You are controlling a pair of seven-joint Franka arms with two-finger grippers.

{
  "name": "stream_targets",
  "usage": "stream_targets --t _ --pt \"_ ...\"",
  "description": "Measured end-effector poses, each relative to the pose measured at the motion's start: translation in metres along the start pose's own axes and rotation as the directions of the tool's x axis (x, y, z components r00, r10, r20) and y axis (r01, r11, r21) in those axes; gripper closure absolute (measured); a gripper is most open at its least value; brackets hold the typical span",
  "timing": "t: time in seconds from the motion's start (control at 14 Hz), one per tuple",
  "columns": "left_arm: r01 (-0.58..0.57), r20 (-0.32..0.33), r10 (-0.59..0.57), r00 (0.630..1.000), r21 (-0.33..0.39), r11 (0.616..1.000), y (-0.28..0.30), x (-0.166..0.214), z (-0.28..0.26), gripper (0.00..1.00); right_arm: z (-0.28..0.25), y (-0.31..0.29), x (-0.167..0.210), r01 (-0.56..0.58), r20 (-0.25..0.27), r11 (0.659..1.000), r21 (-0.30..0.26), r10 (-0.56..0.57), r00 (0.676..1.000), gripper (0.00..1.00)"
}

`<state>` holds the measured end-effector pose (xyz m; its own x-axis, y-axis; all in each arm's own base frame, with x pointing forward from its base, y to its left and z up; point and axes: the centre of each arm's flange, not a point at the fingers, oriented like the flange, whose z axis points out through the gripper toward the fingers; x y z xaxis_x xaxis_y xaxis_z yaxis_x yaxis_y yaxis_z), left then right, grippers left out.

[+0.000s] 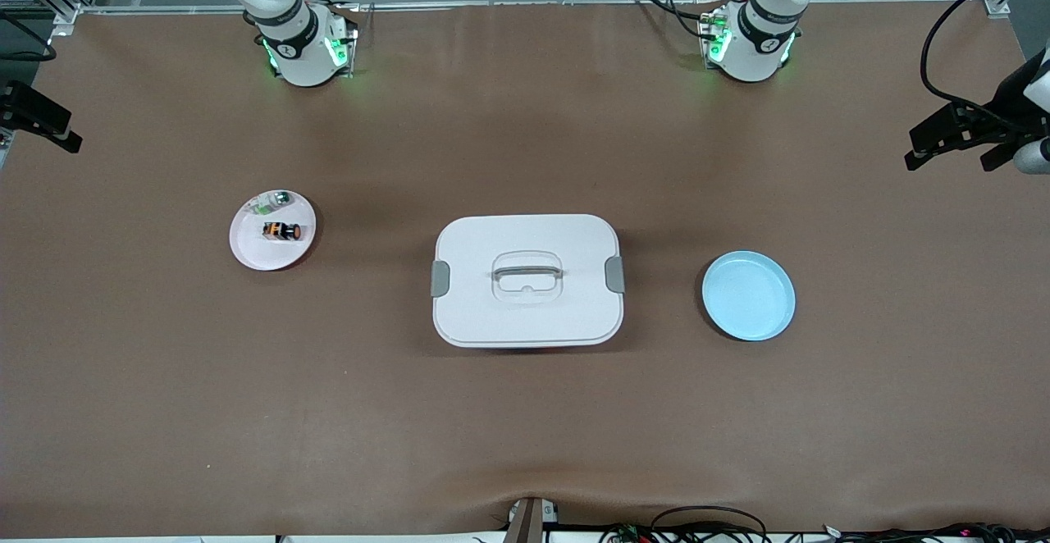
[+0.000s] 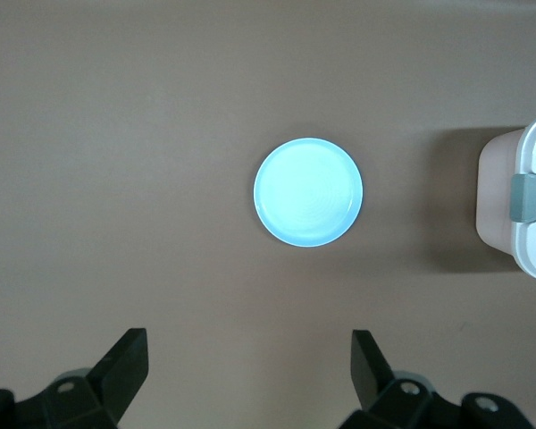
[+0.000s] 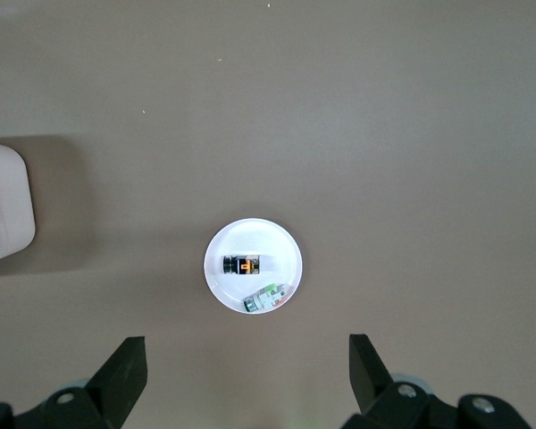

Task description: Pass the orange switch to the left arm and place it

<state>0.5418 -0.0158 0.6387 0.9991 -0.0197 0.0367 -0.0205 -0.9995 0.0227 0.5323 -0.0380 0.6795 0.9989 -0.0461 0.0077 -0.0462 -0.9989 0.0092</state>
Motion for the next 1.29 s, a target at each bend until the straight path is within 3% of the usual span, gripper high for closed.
stream_targets --t 0.93,1.29 --pt "0.0 0.0 0.0 1.0 0.0 1.0 0.0 0.0 0.0 0.0 0.001 0.007 0.0 -0.013 0.0 1.0 -0.001 0.013 1.0 0.0" --pt "0.0 0.0 0.0 1.0 0.0 1.0 0.0 0.0 0.0 0.0 0.024 0.006 0.008 -0.012 0.063 1.0 -0.001 0.012 0.998 0.0"
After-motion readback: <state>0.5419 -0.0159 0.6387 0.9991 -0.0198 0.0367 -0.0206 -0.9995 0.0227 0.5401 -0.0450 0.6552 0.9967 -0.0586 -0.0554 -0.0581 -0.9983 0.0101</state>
